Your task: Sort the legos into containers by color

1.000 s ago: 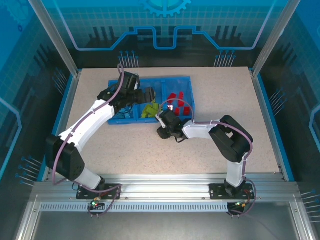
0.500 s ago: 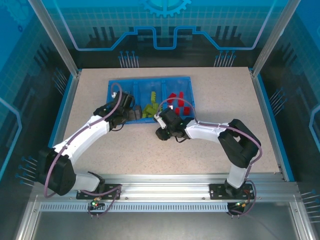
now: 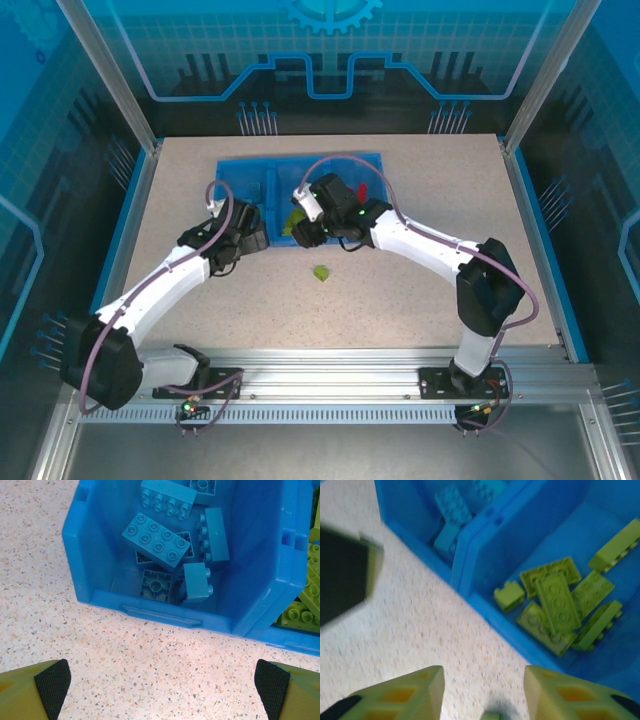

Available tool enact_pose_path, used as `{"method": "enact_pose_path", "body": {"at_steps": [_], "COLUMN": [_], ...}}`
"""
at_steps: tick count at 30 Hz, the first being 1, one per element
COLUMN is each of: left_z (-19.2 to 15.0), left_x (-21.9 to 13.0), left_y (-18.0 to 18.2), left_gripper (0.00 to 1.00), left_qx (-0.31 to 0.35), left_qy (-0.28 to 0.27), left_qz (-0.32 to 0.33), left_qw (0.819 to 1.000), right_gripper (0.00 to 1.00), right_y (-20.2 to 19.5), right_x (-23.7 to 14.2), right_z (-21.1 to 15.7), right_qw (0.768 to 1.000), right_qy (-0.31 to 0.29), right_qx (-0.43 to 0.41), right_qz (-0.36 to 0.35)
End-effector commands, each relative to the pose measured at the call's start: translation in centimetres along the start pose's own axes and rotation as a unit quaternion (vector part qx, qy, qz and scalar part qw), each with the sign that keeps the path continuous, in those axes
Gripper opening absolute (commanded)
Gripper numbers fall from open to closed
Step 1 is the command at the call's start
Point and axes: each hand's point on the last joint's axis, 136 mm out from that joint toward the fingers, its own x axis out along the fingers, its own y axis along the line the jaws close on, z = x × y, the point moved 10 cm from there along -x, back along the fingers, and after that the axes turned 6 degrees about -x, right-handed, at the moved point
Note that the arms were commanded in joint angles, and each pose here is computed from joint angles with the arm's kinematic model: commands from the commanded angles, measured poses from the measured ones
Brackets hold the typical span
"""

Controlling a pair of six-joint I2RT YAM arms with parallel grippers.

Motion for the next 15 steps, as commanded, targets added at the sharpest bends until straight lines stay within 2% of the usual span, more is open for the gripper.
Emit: {"method": "enact_pose_path", "body": {"at_steps": [1,5,15], "left_z": [-0.6,-1.1,-2.1], "left_x": [-0.2,-0.1,-0.9], "left_y": [1.8,3.1,5.5], "left_gripper": [0.99,0.99,0.99], "left_qx": [-0.021,-0.052,-0.076], "left_qy": [-0.003,0.003,0.012], "left_qz": [0.022,0.021,0.03], "left_qw": [1.0,0.998,0.997], "right_gripper": [0.58,0.69,0.71], "right_y": [1.4,1.6,2.1], "right_x": [1.0,1.7,6.2], "right_z": [-5.5,-8.2,-9.5], "right_qw": [0.993,0.991,0.986], "right_qy": [0.105,0.125,0.161], "right_qx": [-0.039,-0.03,-0.025], "right_qz": [0.032,0.041,0.037]}}
